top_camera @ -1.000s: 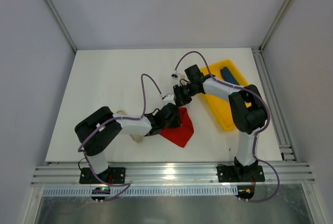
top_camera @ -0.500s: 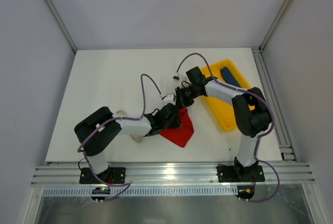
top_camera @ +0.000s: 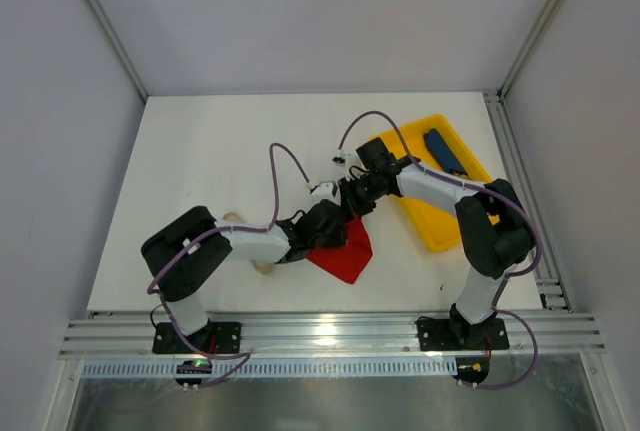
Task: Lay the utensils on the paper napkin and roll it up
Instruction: Roll the napkin at the center of the board.
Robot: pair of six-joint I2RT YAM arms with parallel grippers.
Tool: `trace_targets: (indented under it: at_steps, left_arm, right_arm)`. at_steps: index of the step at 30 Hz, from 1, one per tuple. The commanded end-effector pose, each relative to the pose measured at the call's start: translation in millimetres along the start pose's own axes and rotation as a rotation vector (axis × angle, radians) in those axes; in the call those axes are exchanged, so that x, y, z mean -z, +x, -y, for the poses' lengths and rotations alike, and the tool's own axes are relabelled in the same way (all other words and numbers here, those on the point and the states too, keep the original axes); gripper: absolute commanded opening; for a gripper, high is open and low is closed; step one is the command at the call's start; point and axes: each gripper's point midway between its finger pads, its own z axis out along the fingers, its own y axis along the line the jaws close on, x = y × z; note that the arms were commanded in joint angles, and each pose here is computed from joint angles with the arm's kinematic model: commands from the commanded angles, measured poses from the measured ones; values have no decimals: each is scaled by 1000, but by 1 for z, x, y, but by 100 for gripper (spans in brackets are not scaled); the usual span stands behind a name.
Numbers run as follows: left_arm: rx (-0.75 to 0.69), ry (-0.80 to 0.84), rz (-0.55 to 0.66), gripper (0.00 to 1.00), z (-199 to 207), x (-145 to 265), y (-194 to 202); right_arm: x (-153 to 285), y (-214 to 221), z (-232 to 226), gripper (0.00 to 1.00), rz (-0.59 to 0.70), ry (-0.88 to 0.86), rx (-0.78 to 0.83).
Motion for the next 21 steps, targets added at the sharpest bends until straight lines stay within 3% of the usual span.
trace_targets:
  at_steps: [1, 21]
  left_arm:
    - [5, -6, 25, 0, -3, 7, -7]
    - [33, 5, 15, 0, -3, 12, -3]
  right_arm:
    - [12, -6, -8, 4, 51, 19, 10]
    - [3, 11, -5, 4, 40, 59, -27]
